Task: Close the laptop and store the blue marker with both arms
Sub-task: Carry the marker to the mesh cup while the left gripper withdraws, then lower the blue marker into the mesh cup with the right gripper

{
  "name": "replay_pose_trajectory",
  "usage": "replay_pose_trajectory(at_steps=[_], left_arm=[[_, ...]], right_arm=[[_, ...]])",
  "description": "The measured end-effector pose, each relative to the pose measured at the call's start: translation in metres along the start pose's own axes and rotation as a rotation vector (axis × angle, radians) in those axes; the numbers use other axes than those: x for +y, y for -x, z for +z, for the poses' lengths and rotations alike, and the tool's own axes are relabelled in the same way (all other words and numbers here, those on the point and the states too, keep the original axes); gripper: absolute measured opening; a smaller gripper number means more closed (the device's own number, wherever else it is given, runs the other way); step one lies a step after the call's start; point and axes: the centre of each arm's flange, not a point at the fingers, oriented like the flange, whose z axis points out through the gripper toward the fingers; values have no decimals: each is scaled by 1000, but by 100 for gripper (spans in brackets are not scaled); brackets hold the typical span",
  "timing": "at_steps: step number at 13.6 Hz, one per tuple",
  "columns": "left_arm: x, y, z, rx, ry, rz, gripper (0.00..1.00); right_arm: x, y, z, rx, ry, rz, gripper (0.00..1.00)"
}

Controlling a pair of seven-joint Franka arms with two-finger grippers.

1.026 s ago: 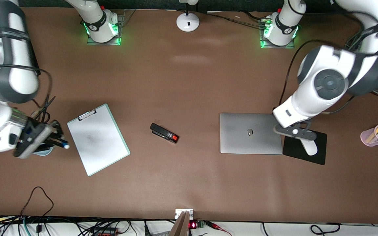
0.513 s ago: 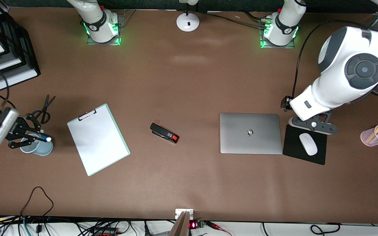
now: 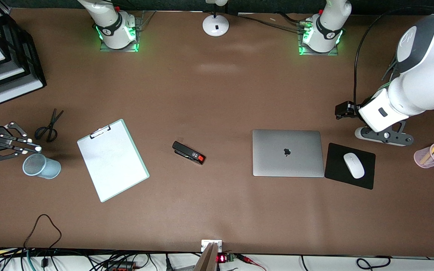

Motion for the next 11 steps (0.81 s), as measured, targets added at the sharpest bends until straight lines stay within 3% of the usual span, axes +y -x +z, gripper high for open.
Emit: replay_pose_trajectory(at_steps=[3, 6, 11], left_arm=[[-11, 13, -7, -1, -22, -5, 100], [-39, 41, -8, 42, -23, -3, 100], [-67, 72, -12, 68, -29, -55, 100]], right_arm=[[9, 33, -4, 48, 22, -2, 17], [14, 62, 10, 106, 31, 1, 17], [22, 88, 15, 117, 45, -8, 17]])
